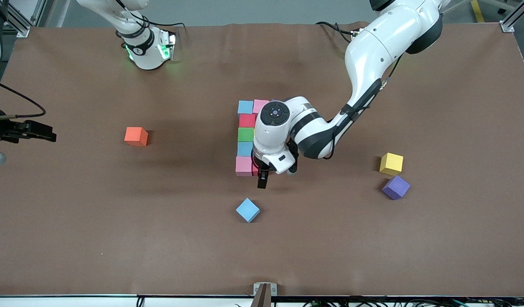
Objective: Arrange 11 blocks into digit 3
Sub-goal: 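Move the left gripper over the loose purple cube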
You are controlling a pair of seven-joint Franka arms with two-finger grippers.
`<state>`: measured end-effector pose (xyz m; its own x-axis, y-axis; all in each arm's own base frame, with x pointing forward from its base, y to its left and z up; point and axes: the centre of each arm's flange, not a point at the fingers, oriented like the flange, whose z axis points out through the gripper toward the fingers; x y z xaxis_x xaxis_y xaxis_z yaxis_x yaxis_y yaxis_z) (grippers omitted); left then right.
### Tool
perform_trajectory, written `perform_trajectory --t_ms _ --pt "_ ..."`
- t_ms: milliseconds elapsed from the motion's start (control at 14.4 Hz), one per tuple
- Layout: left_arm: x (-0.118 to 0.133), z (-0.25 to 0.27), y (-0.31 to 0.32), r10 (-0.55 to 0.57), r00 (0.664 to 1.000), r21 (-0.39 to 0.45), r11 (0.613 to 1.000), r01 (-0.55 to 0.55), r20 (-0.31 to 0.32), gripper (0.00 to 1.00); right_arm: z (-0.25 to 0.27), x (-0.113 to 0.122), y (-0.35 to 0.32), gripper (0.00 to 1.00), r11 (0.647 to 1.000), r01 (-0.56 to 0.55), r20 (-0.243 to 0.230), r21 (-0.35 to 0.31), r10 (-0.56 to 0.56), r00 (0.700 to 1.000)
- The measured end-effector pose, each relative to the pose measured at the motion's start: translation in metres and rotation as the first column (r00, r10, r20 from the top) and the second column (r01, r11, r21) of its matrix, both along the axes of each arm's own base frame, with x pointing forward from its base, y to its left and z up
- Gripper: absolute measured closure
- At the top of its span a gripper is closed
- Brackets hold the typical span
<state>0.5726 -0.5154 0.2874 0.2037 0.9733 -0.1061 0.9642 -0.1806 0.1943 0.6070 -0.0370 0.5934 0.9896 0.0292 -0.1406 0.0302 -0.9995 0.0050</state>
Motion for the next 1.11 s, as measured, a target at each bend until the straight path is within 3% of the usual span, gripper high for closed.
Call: perform_trajectory --t_ms 208,486,694,903,1111 --pt "0.013 0.007 0.009 -0.096 0.995 0.012 0.995 0.096 0.034 0.0 0.008 -0.011 0.001 0.0 1.0 0.002 0.008 -0.006 -0.002 1.0" --pt "0.052 0.008 0.058 -0.024 1.0 -0.001 1.0 0.024 0.014 0.0 0.014 -0.023 -0.005 0.0 1.0 0.012 0.018 -0.007 -0.012 1.0" --pt "0.076 0.017 0.109 0.032 0.999 0.048 0.998 -0.03 -0.03 0.0 0.024 -0.032 -0.006 0.0 1.0 0.013 0.041 -0.01 -0.013 0.999" --pt "0.079 0.035 0.151 0.039 0.997 0.088 0.996 -0.034 -0.059 0.0 0.03 -0.048 -0.006 0.0 1.0 0.013 0.072 -0.012 -0.012 0.997" --pt "0.072 0.042 0.214 -0.051 0.994 0.136 0.989 0.063 -0.096 0.0 0.037 -0.066 -0.006 0.0 1.0 0.013 0.084 -0.009 -0.012 0.996"
